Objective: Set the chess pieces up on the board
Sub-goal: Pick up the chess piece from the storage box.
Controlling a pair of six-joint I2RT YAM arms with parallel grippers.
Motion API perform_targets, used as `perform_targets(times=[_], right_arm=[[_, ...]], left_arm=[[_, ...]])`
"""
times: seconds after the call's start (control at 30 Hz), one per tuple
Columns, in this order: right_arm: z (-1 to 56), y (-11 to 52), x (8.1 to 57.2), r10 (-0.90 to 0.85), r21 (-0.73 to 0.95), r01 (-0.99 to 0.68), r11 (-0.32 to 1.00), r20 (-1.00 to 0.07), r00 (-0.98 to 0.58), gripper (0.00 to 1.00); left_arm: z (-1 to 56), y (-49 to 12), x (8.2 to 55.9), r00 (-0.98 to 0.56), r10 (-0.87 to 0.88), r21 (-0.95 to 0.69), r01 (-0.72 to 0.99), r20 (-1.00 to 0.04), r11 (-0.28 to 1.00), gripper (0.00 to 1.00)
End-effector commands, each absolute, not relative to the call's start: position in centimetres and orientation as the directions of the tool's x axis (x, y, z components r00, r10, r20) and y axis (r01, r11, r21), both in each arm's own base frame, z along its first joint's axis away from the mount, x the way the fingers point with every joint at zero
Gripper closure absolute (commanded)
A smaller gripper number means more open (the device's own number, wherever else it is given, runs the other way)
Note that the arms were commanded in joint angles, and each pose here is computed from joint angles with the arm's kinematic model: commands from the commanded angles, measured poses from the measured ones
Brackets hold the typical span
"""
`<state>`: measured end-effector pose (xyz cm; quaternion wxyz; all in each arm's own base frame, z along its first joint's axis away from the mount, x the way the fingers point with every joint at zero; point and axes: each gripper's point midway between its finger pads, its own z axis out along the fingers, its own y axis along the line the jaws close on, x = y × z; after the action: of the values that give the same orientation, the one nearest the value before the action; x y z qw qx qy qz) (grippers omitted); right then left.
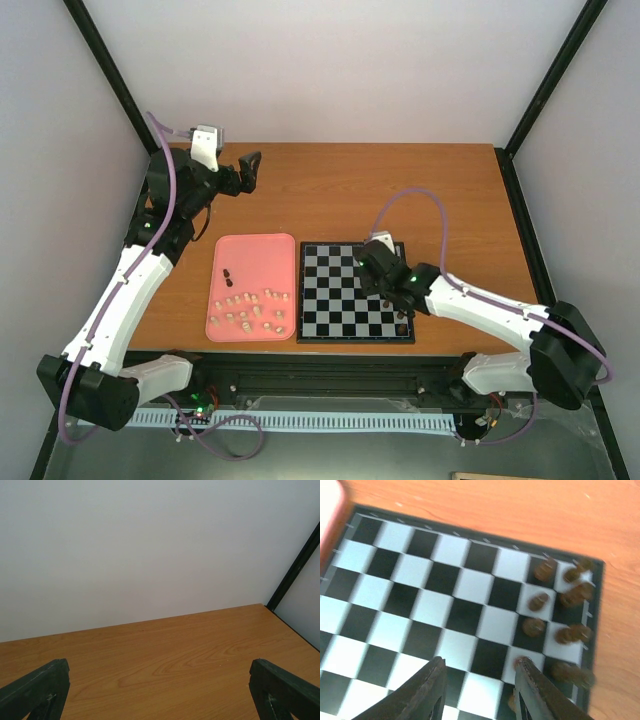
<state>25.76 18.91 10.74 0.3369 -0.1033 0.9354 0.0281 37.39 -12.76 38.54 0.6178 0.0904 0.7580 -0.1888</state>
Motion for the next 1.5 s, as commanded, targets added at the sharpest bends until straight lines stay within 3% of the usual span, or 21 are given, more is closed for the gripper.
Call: perform_targets(times=[0.0,0.2,0.33,0.63,0.9,1.47], right_arm=[[13.7,24.6,26.8,-0.214,0.088,-0.385,0.919,-0.709,-0.672,0.62],[17.1,35.7,27.6,-0.278,0.183,-0.666,0.724,-0.806,-0.523,0.63],[16.0,42.8,28.0,-0.369,0.178,-0.794,0.581,-0.812,-0.452,0.64],[11.6,53.2,27.9,-0.517,0.184,-0.900,0.395,-0.766,-0.383,0.66],[7.5,57.7,27.0,-0.619,0.159,-0.923,0.350,-0.700,-0.356,0.67],[4.4,57.9,29.4,-0.643,0.073,-0.887,0.455,-0.662,-0.385,0.66]], left_arm=[[41.1,-12.9,36.8,-0.155,-0.103,-0.157,0.391,-0.983,0.907,0.00],[42.2,-12.7,35.6,-0.126,-0.115,-0.157,0.404,-0.985,0.901,0.00],[42.9,-12.1,34.4,-0.103,-0.124,-0.155,0.394,-0.987,0.906,0.00],[44.1,-10.2,31.7,-0.057,-0.123,-0.135,0.341,-0.991,0.930,0.00],[44.8,-9.7,30.4,-0.031,-0.133,-0.135,0.334,-0.991,0.933,0.00],[44.5,-9.8,30.7,-0.032,-0.124,-0.128,0.336,-0.992,0.933,0.00]])
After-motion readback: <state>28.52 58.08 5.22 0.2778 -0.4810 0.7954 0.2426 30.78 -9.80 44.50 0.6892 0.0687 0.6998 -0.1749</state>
